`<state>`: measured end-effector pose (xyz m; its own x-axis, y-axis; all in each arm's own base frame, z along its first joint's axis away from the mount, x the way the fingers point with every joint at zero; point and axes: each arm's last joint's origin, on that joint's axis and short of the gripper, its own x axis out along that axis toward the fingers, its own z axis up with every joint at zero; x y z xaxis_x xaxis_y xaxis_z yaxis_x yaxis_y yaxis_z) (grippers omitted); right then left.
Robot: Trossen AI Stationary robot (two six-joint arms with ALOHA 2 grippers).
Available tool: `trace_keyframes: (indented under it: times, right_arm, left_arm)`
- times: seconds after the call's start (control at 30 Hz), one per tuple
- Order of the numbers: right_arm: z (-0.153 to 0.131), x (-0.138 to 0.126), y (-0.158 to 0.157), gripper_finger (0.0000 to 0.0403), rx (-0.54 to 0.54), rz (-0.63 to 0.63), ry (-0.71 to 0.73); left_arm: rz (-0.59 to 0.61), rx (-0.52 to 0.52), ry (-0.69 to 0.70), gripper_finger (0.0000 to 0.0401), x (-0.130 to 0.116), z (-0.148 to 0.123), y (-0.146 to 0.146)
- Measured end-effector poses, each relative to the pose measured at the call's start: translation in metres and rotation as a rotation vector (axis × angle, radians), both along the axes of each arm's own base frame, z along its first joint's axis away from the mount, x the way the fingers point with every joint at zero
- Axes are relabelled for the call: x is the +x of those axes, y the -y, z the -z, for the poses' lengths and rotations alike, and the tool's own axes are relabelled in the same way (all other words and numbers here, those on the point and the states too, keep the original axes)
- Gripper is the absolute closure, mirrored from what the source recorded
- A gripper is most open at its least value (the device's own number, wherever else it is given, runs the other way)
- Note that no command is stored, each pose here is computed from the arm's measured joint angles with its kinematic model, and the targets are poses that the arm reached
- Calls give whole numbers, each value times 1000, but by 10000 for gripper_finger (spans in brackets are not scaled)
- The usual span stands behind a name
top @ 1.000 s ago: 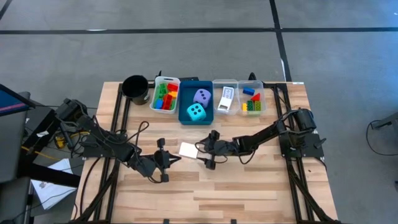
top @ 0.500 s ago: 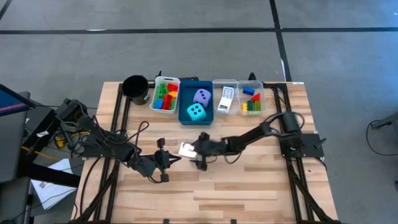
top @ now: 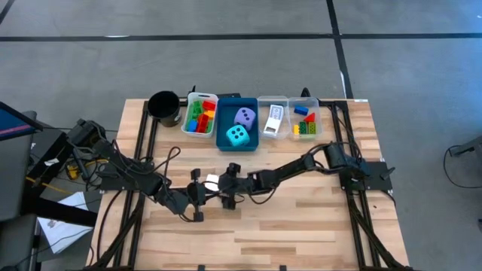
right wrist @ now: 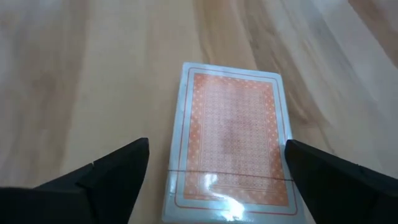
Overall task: Pick & Place Toys
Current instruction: Put the orange deck of cards into the left transparent bin
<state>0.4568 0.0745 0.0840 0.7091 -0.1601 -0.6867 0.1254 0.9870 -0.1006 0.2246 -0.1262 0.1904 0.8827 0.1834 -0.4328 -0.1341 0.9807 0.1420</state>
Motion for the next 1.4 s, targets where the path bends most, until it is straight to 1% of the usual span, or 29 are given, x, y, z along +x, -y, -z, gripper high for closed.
trace_keyframes:
  times: [0.17, 0.3, 0.47, 0.6, 0.77, 0.87, 0.93, 1.17, 1.23, 1.4]
  right_arm:
    - [-4, -4, -4, 51, -70, 59, -4]
    - [-4, -6, -11, 54, -104, 79, 1]
    - [-4, -8, -18, 48, -136, 91, 13]
    - [-12, -3, -23, 45, -165, 79, 14]
    - [-21, 2, -29, 44, -190, 62, -21]
    - [-23, 2, -29, 44, -215, 76, -41]
    - [-22, 2, -23, 44, -200, 103, -44]
    - [-21, 1, -1, 44, -96, 212, -81]
    - [-20, 2, 4, 44, -64, 220, -87]
    - [-19, 4, 15, 44, 93, 181, -120]
  left_arm:
    - [24, -29, -8, 401, 0, 0, 1]
    - [23, -35, -10, 401, 0, 1, 1]
    - [24, -33, -10, 401, 0, 1, 1]
    - [24, -32, -10, 401, 0, 0, 1]
    - [27, -33, -10, 401, 0, 0, 1]
    - [32, -35, -11, 401, 0, 0, 2]
    - [25, -31, -9, 401, 0, 0, 1]
    - [22, -31, -8, 401, 0, 0, 1]
    - [22, -31, -8, 401, 0, 0, 1]
    - [22, -32, -7, 401, 0, 0, 1]
